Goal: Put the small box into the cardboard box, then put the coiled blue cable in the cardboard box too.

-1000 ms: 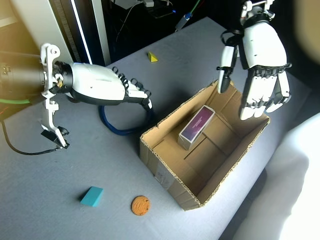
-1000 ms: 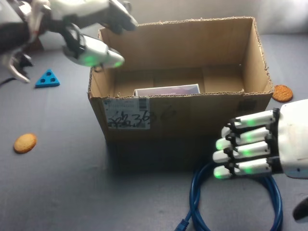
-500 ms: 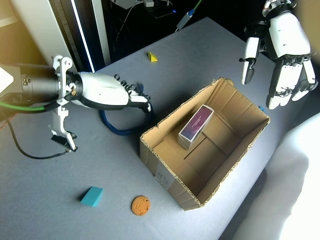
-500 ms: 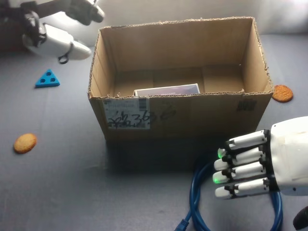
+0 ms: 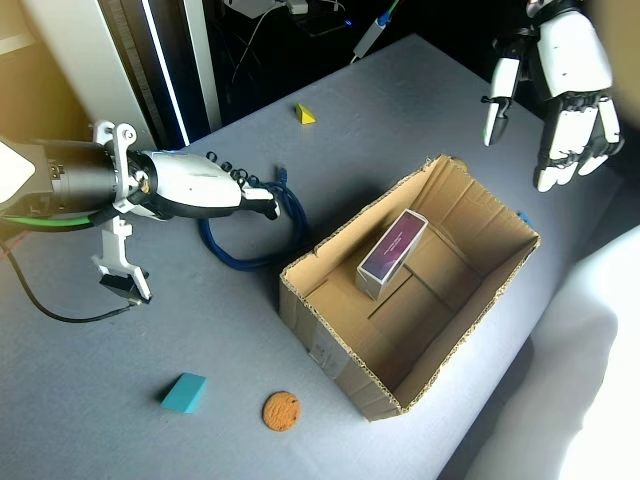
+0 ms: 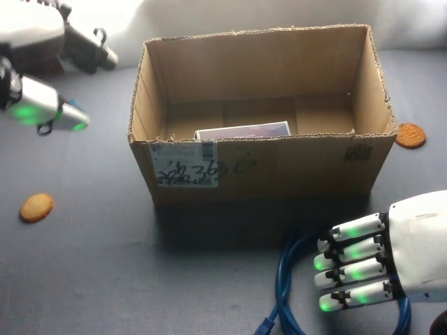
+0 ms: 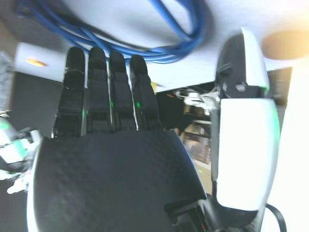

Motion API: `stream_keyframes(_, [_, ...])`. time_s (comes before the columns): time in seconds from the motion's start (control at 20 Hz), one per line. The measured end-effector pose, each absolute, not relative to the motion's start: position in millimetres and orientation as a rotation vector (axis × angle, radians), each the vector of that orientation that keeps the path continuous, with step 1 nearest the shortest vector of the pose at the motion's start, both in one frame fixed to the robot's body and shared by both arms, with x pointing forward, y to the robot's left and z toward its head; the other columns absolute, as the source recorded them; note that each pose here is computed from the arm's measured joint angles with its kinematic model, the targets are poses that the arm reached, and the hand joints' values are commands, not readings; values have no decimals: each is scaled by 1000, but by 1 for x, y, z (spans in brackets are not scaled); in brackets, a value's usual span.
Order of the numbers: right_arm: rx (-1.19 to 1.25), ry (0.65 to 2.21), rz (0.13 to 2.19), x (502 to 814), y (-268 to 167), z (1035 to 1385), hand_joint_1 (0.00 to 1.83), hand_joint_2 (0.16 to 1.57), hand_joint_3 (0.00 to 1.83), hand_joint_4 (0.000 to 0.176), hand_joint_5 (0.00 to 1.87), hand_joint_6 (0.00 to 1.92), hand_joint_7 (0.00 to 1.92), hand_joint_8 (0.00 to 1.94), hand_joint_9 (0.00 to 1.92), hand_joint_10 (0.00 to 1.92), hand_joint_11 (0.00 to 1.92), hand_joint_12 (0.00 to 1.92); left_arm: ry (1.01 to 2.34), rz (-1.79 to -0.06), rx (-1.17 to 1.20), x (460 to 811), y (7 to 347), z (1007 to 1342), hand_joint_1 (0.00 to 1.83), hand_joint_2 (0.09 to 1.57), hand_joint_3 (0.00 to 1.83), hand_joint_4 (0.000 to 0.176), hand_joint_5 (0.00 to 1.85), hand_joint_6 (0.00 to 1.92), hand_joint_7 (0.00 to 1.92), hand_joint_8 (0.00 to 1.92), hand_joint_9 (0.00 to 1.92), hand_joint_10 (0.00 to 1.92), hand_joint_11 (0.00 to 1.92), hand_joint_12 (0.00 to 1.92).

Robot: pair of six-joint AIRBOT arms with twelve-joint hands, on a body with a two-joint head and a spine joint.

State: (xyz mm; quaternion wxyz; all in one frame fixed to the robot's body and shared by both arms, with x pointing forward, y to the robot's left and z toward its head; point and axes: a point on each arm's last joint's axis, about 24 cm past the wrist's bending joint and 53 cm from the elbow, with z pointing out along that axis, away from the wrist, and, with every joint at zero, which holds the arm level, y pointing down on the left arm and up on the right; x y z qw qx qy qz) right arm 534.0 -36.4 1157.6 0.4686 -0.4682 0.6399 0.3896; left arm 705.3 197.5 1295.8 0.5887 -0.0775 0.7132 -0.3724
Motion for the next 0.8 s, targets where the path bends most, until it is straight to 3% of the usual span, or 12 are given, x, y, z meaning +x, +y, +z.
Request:
stream_keyframes(0.4, [-1140, 1589, 938, 545, -33, 1148, 747, 1014, 5, 0, 348, 15, 354, 15, 344, 14, 28, 817, 1784, -806, -190, 679, 210, 1248, 881, 1126, 0, 0, 506, 2, 631, 4, 545, 6, 0, 996])
stream_keyframes(0.55, [-1130, 1595, 943, 547, -35, 1147, 854, 1001, 0, 0, 586, 12, 528, 6, 476, 10, 114, 829, 1812, -793, -196, 670, 211, 1237, 859, 1136, 0, 0, 499, 4, 621, 3, 537, 4, 0, 969])
stream_keyframes(0.8, [-1129, 1587, 960, 545, -33, 1149, 863, 1019, 5, 0, 648, 22, 553, 6, 487, 7, 129, 839, 1867, -757, -169, 648, 209, 1218, 875, 1132, 0, 0, 516, 7, 636, 5, 547, 7, 0, 1005])
